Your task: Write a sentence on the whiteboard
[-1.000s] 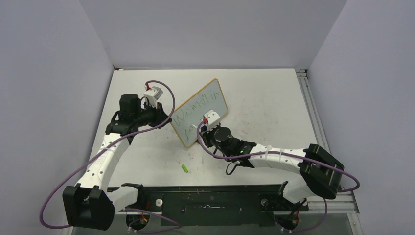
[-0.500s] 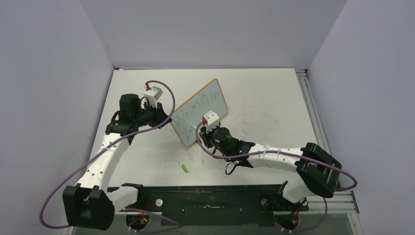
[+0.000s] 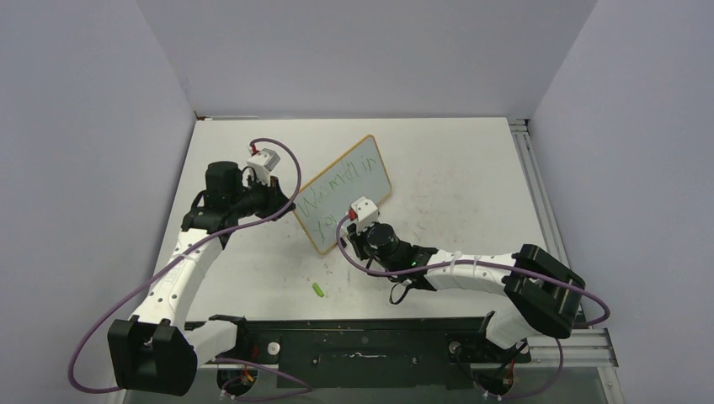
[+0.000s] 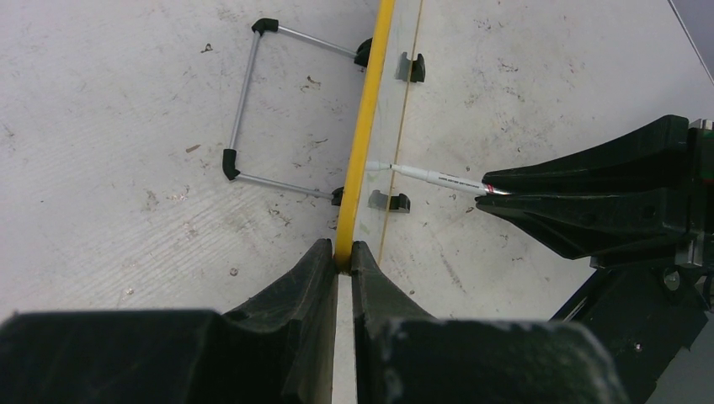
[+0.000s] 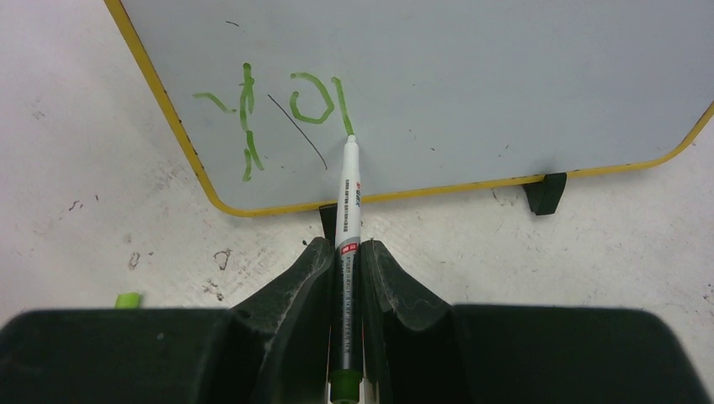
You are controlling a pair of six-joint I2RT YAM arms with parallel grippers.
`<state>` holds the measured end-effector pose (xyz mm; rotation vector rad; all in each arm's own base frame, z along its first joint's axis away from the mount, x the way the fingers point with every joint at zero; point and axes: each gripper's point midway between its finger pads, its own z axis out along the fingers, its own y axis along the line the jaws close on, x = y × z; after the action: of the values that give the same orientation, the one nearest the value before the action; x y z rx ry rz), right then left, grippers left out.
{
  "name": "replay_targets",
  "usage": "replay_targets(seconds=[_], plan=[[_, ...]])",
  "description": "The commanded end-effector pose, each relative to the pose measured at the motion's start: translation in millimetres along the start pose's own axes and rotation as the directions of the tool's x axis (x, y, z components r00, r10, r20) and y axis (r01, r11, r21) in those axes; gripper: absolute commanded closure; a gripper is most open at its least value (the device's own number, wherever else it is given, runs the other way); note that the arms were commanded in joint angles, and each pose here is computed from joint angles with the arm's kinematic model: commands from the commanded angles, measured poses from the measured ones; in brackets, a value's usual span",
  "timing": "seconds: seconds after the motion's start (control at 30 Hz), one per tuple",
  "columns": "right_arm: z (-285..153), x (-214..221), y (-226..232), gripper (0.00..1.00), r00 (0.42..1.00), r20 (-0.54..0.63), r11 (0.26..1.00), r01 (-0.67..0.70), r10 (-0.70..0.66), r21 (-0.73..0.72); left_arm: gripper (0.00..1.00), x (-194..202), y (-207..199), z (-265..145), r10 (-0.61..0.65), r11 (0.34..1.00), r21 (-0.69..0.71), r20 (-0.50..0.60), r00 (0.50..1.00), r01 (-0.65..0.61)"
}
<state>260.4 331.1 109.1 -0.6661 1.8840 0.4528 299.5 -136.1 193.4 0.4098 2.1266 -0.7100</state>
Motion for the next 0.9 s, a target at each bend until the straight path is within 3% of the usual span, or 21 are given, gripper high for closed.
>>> replay_targets(seconds=[0.0, 0.87], plan=[[5, -6, -7, 0.95, 0.999, 0.033, 0.999, -0.016, 0.015, 0.031, 1.00, -4, 0, -1, 0.010, 1.000, -0.006, -0.002, 1.000, -0.010], [2, -72, -6, 0.95, 0.985, 0.172, 0.999, -0.011, 0.004, 0.037, 1.00, -5, 0, -2, 0.013, 1.000, -0.005, 0.002, 1.000, -0.013]])
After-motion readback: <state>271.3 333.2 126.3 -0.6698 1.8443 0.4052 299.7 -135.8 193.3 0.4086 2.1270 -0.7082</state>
